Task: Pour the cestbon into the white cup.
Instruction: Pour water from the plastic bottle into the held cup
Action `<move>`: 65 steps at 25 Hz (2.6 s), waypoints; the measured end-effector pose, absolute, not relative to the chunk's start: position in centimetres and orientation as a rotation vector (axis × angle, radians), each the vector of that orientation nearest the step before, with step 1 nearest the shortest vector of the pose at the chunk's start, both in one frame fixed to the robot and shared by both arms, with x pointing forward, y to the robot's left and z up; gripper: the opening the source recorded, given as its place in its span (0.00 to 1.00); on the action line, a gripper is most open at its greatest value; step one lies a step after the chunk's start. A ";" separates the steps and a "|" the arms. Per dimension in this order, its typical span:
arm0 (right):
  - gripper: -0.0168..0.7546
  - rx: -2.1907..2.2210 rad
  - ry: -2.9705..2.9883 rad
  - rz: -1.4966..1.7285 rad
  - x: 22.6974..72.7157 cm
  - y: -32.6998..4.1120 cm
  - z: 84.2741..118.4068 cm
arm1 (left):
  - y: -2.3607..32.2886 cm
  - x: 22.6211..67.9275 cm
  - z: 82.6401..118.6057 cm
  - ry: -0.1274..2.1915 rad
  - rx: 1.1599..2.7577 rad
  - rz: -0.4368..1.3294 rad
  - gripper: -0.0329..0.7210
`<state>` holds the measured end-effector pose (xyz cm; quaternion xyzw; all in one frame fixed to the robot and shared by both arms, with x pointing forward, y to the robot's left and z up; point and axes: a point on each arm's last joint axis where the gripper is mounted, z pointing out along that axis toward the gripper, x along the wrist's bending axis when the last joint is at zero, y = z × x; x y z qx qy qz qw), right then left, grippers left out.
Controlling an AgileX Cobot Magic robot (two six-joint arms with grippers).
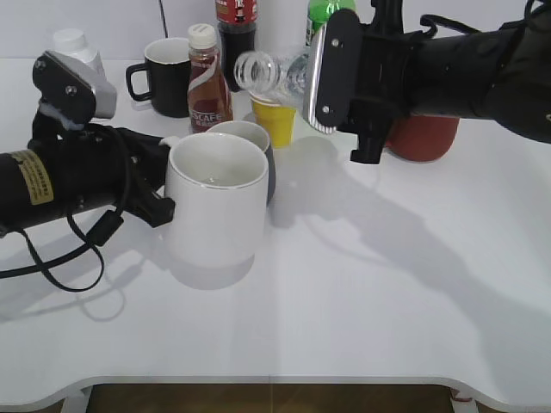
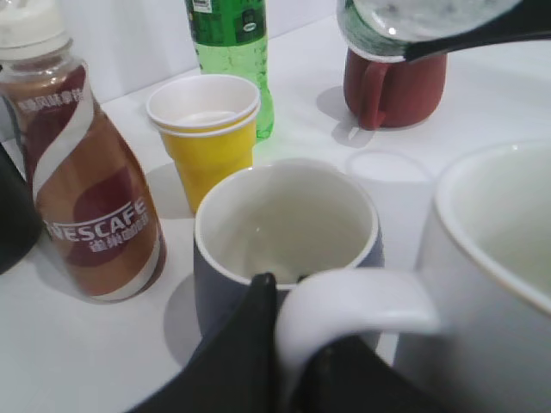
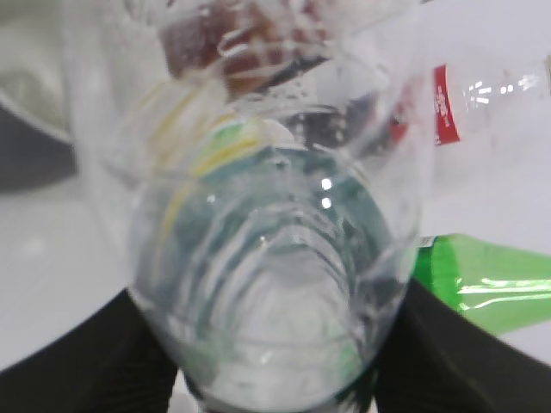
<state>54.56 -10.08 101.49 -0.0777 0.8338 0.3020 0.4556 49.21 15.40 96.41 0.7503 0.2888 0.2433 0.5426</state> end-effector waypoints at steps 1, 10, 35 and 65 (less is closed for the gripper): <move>0.58 -0.220 2.053 0.723 54.6 -10.1 101.5 | 15.4 49.2 96.4 0.688 1.780 0.578 0.09; 0.58 -0.387 1.996 0.634 54.6 -10.0 101.6 | 14.8 49.6 96.4 0.759 1.845 0.555 0.09; 0.58 -0.637 1.749 0.382 55.2 -10.1 102.7 | 12.9 49.9 97.5 0.709 1.874 0.559 0.09; 0.58 -0.273 1.962 0.581 54.9 -10.8 101.4 | 13.0 49.9 97.6 0.704 1.870 0.561 0.09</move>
